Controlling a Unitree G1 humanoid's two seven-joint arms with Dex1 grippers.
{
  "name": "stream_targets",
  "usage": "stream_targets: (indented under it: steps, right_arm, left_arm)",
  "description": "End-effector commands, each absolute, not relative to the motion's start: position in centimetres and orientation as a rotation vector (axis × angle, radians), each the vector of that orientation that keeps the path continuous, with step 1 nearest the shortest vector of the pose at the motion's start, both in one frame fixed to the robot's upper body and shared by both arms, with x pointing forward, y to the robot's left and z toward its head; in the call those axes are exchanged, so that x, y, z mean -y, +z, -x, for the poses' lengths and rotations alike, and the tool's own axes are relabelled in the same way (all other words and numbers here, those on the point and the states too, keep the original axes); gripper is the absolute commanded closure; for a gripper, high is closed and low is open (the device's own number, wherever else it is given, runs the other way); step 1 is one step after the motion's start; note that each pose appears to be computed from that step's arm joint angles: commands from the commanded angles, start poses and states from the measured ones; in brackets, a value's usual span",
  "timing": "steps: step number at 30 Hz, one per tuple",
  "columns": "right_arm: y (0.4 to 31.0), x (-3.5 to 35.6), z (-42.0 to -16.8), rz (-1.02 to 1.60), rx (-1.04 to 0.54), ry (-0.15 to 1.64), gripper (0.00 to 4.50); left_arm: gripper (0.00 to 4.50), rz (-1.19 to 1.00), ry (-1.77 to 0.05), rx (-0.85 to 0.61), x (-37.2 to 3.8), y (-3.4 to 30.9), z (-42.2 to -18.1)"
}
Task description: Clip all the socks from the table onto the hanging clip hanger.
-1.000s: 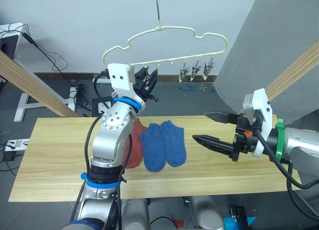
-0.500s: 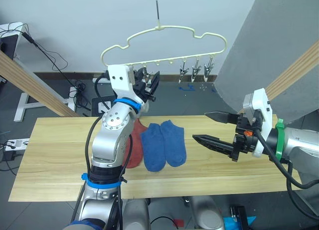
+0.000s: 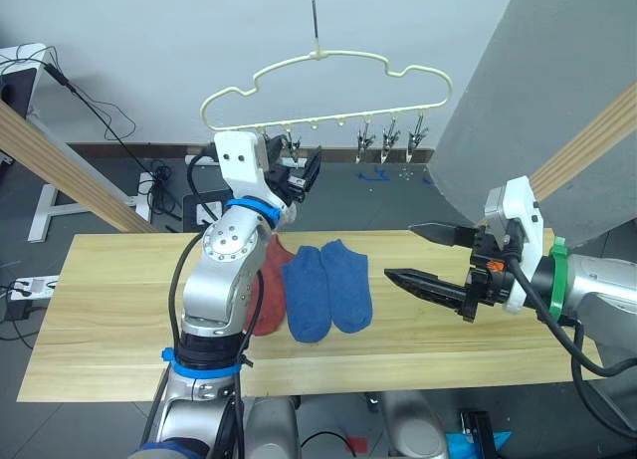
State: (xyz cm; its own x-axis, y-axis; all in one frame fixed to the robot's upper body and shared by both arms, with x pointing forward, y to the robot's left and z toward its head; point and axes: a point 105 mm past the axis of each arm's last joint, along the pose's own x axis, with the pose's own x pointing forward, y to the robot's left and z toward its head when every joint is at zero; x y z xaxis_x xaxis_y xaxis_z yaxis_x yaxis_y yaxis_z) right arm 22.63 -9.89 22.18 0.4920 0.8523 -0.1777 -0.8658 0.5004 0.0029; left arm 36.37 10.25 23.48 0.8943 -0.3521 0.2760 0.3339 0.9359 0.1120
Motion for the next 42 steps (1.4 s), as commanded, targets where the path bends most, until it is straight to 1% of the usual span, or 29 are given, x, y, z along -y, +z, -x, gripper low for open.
stream_targets:
  steps: [1,15,18,23,24,26,27,39,42]
  right_arm:
    - [22.9,9.5,-22.1,0.093,-0.122,1.071,0.00]
    - [22.9,9.4,-21.9,0.090,-0.122,1.065,0.00]
    - [22.9,9.5,-21.9,0.090,-0.126,1.062,0.00]
    - [22.8,9.5,-21.8,0.086,-0.129,1.061,0.00]
    - [22.8,9.5,-21.8,0.086,-0.130,1.061,0.00]
    - [22.8,9.5,-21.8,0.085,-0.131,1.060,0.00]
    - [22.8,9.5,-21.8,0.085,-0.132,1.061,0.00]
    - [22.8,9.4,-21.7,0.083,-0.133,1.071,0.00]
    - [21.8,9.0,-21.5,0.090,-0.178,1.079,0.00]
  left_arm:
    - [1.26,-0.064,-0.348,0.359,-10.3,24.9,-36.0]
    - [1.26,-0.056,-0.352,0.351,-10.0,24.7,-36.4]
    - [1.80,-0.049,-0.350,0.352,-9.9,24.8,-36.5]
    - [3.38,-0.048,-0.352,0.352,-9.9,24.8,-36.5]
    - [3.64,-0.048,-0.352,0.352,-9.9,24.8,-36.4]
    - [4.06,-0.048,-0.353,0.349,-9.9,24.7,-36.5]
    - [4.18,-0.048,-0.354,0.349,-9.9,24.7,-36.4]
    - [4.18,-0.055,-0.346,0.354,-10.1,24.9,-36.3]
    - [4.18,-0.037,-0.343,0.354,-10.3,25.1,-36.3]
